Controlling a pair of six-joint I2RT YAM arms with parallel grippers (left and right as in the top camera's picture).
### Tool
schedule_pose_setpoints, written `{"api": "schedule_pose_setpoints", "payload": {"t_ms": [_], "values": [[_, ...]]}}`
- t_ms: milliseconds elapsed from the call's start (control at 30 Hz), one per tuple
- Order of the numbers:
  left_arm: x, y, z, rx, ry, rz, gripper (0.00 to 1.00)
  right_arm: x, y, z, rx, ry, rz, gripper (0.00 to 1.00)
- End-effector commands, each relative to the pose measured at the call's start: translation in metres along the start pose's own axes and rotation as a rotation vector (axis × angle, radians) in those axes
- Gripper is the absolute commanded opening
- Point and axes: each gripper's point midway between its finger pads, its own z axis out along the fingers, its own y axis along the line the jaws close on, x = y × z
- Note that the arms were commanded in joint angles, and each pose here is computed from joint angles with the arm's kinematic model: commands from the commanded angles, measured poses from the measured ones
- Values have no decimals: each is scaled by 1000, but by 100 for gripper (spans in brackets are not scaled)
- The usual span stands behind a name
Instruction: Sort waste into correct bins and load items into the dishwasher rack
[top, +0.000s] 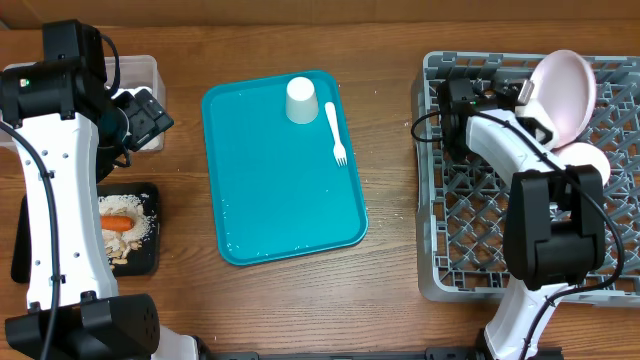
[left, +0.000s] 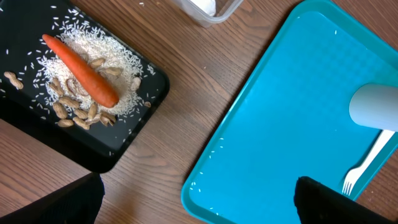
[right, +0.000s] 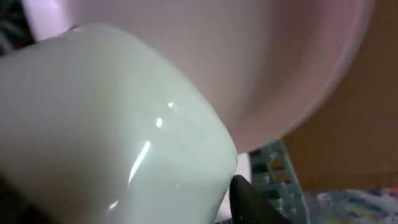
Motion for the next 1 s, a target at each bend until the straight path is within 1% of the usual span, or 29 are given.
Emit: {"api": "schedule_pose_setpoints", "payload": {"t_ms": [0, 133, 200, 267, 300, 333, 367, 500, 567, 633, 667, 733, 767, 800, 833, 900, 933, 967], "values": [[-2, 0, -3, 9, -9, -25, 100, -1, 39, -28, -354, 105, 80, 34], [-2, 0, -3, 9, -9, -25, 100, -20, 39, -64, -613, 132, 181, 35], [-2, 0, -3, 9, -9, -25, 100, -36, 29, -84, -720, 119, 234, 39], [-2, 0, -3, 9, -9, -25, 100, -50, 13, -103, -805, 98, 280, 53], [-2, 0, -3, 9, -9, -25, 100, -56, 4, -113, -845, 86, 301, 66], [-2, 0, -3, 9, -9, -25, 100, -61, -7, -121, -876, 73, 321, 74], [-2, 0, -3, 9, -9, -25, 100, -65, -17, -127, -897, 61, 337, 79], [-2, 0, -3, 9, -9, -25, 100, -71, -54, -141, -923, 12, 386, 88], [-2, 0, -3, 9, -9, -25, 100, -71, -63, -144, -927, 2, 401, 98], [-2, 0, -3, 9, -9, -25, 100, -70, -68, -144, -926, 1, 406, 98], [-2, 0, -3, 9, -9, -25, 100, -69, -68, -143, -925, 5, 402, 94], [-2, 0, -3, 9, -9, -25, 100, -64, -62, -141, -917, 26, 379, 67], [-2, 0, -3, 9, -9, -25, 100, -61, -60, -140, -914, 35, 369, 61], [-2, 0, -3, 9, -9, -25, 100, -58, -56, -138, -911, 44, 359, 49], [-2, 0, -3, 9, -9, -25, 100, -55, -52, -136, -907, 53, 349, 40], [-2, 0, -3, 9, -9, -25, 100, -50, -44, -133, -898, 73, 326, 26], [-2, 0, -3, 9, -9, -25, 100, -49, -40, -131, -895, 82, 316, 22], [-2, 0, -3, 9, -9, -25, 100, -46, -31, -128, -887, 101, 294, 15]]}}
